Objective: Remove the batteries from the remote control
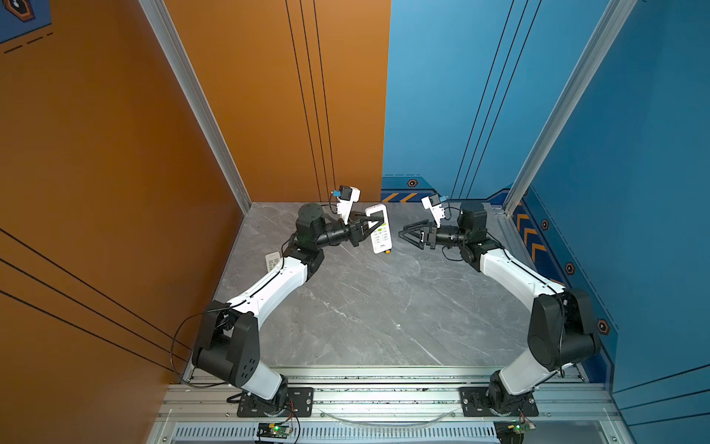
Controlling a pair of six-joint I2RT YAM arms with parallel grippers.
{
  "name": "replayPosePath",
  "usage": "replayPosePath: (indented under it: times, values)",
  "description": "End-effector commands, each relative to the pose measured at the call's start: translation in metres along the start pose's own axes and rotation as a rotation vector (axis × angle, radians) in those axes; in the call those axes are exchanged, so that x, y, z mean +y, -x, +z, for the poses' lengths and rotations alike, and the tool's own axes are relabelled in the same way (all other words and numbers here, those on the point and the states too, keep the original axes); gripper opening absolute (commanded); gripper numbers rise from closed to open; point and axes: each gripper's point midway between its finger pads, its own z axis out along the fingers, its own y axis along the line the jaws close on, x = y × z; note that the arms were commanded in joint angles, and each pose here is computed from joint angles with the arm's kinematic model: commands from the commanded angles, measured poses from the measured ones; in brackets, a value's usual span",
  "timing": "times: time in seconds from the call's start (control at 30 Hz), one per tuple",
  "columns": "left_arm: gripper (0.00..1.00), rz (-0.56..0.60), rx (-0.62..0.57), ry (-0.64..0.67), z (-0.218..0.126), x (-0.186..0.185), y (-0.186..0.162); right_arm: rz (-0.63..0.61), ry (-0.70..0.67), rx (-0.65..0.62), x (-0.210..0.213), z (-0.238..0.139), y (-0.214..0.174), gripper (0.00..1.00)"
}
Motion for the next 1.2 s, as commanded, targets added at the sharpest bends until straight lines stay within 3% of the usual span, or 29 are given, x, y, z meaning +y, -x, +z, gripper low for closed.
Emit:
replayPosePath:
  times: [0.0,0.3,0.67,0.87,0.93,1.03,1.07,1.17]
  values:
    - [0.1,0.106,-0.009,-0.112,0.008,-0.022,0.014,-0.114,0.128,-0.003,0.033,0.009,0.017,0.81]
    - [0.1,0.115,0.013,-0.16,0.021,-0.026,0.009,-0.142,0.196,0.0,0.05,0.033,0.016,0.74]
    - [0.1,0.104,-0.009,-0.21,0.02,-0.027,0.022,-0.143,0.187,-0.004,0.055,0.034,0.014,0.45]
    - [0.12,0.085,-0.002,-0.21,0.016,-0.018,0.024,-0.14,0.179,-0.006,0.06,0.031,0.018,0.23]
    - [0.18,0.082,-0.01,-0.198,0.016,-0.014,0.027,-0.136,0.176,-0.004,0.063,0.032,0.02,0.18]
    - [0.3,0.073,-0.039,-0.177,0.015,-0.007,0.035,-0.116,0.153,-0.001,0.063,0.033,0.024,0.0]
    - [0.31,0.063,-0.043,-0.174,0.016,-0.004,0.036,-0.113,0.146,-0.002,0.063,0.034,0.026,0.0]
    - [0.56,0.027,-0.085,-0.145,0.016,0.008,0.04,-0.113,0.14,-0.01,0.066,0.036,0.029,0.0]
